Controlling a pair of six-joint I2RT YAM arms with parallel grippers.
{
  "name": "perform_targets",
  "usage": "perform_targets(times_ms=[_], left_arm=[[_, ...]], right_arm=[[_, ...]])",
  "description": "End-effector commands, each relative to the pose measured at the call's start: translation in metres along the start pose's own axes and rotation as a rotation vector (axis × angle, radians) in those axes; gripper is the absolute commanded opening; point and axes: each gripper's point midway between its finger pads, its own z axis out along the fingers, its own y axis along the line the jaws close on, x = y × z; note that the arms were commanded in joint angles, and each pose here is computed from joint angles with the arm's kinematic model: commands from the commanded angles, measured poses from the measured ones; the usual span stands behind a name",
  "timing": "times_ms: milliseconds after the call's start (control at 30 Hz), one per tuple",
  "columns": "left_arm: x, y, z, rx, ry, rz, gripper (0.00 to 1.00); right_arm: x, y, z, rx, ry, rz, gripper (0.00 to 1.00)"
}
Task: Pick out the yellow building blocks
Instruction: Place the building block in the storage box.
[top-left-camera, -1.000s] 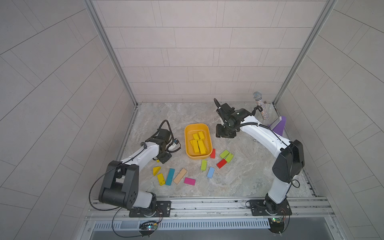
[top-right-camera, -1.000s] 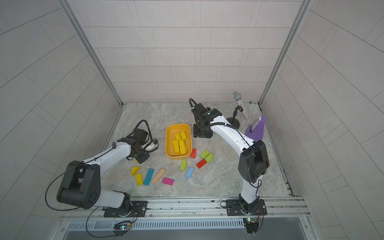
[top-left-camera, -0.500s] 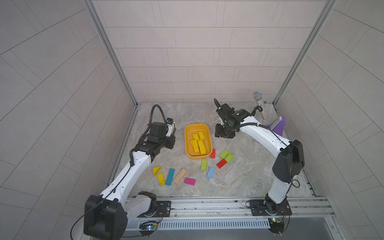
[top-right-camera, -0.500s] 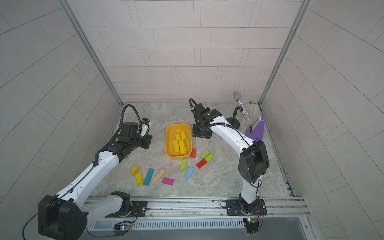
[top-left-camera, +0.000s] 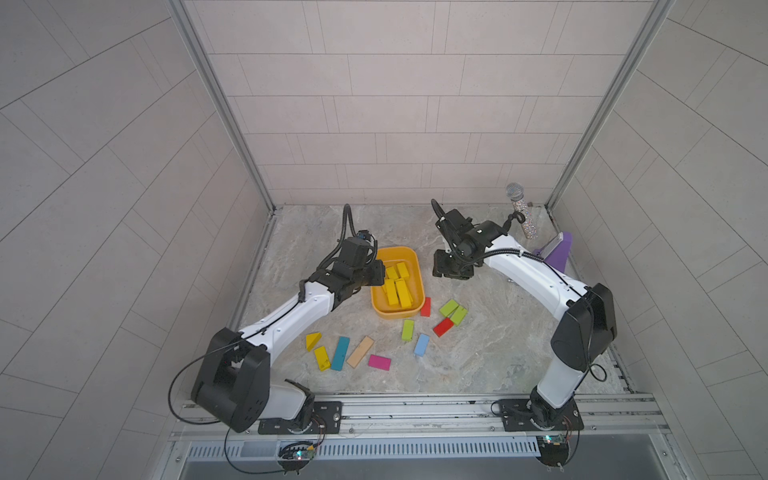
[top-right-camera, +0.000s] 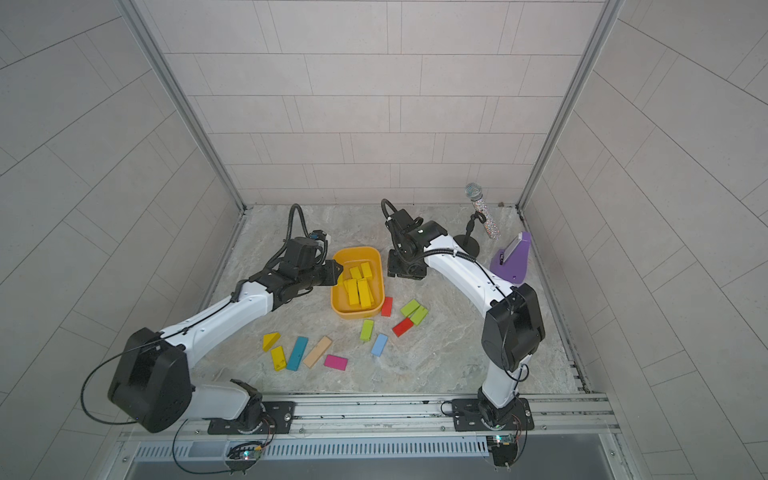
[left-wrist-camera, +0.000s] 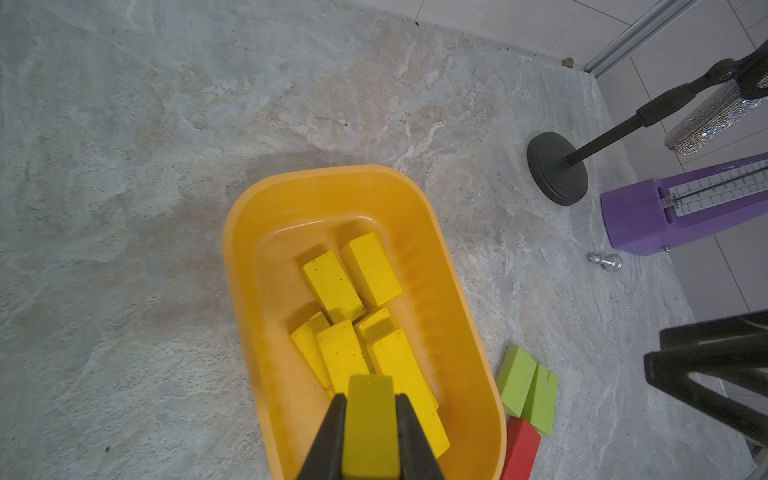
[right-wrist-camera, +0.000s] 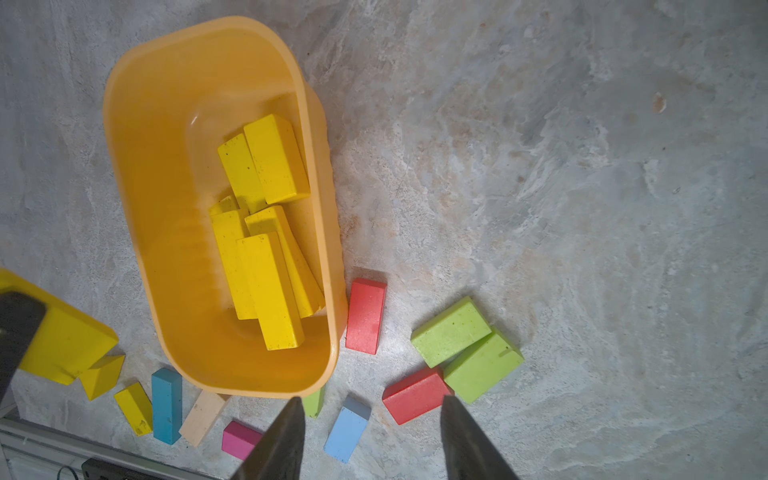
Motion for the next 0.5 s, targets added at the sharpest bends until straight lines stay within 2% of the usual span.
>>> perform_targets(times_ms=[0,300,467], left_arm=[[-0.011,0.003,0.005,-0.101,-0.03,0.004,0.0],[0.004,0.017,0.05,-0.21,0.098,0.068,0.02],[0.011,0.029,0.065,-0.275,0.145,0.12,0.04]], right_arm=[[0.0,-0.008,-0.009,0.019,-0.028,0.019,0.54],[0.003,-0.011,-0.011,0.021,-0.034,0.024,0.54],[0.004,-0.01,-0.01,0.019,-0.028,0.022,0.54]])
